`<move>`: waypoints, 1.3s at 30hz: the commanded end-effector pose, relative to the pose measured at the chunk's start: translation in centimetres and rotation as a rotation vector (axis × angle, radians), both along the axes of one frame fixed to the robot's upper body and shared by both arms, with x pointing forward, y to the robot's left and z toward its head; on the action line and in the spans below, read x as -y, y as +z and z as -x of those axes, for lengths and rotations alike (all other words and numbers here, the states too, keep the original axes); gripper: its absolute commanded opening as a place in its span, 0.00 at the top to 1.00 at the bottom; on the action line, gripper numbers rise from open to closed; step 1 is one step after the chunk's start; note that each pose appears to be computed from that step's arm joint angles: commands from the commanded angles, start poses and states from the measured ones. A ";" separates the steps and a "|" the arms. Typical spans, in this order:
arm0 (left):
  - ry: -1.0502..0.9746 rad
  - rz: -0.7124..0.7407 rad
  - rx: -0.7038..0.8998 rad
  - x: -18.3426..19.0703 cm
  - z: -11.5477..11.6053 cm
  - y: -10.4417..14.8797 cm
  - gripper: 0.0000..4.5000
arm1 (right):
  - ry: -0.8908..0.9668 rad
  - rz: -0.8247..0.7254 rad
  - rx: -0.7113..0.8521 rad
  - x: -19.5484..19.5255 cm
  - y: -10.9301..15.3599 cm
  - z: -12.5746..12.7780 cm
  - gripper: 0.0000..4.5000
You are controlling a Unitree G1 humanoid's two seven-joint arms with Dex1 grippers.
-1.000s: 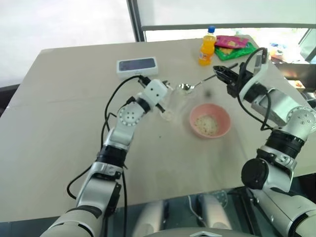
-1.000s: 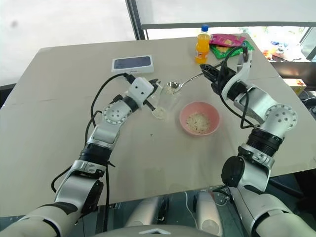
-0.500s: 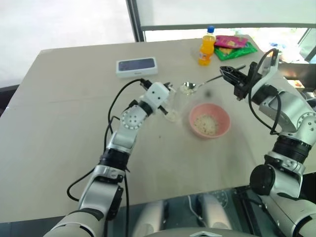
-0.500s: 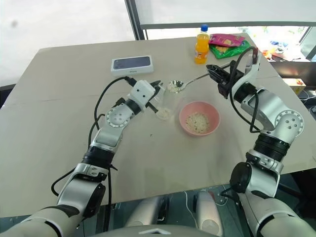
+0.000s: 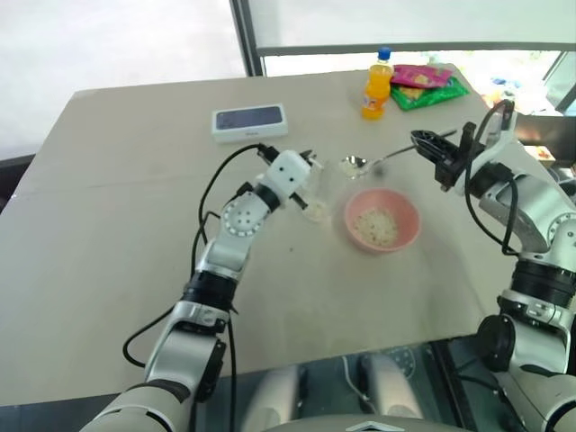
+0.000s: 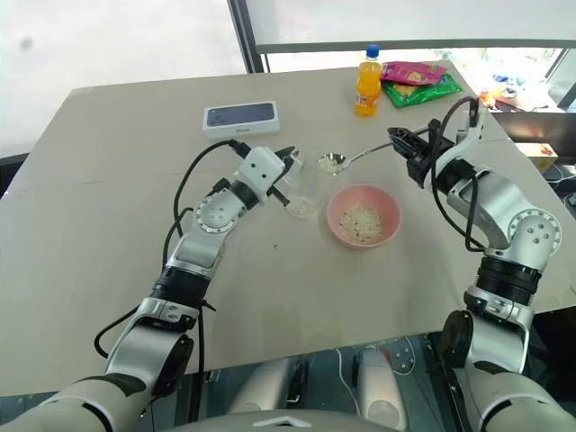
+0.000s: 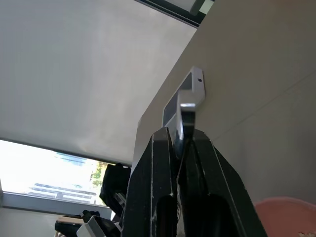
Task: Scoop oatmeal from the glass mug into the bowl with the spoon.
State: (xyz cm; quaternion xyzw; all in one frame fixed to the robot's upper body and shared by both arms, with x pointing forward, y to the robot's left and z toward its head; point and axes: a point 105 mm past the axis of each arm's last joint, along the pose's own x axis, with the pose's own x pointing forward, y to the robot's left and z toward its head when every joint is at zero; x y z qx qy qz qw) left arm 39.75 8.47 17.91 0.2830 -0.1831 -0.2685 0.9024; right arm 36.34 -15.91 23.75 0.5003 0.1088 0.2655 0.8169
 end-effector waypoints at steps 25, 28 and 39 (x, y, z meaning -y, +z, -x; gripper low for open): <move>0.179 0.228 -0.026 -4.8 0.4 -0.8 0.99 | 0.133 1.092 0.647 -2.2 0.5 3.6 1.00; 0.201 0.254 -0.040 -5.3 0.3 -0.9 0.99 | 0.231 1.229 0.813 -3.4 1.4 4.6 1.00; 0.156 0.324 -0.060 -4.7 0.9 -0.7 0.99 | 0.058 0.884 0.728 -1.8 6.2 3.0 1.00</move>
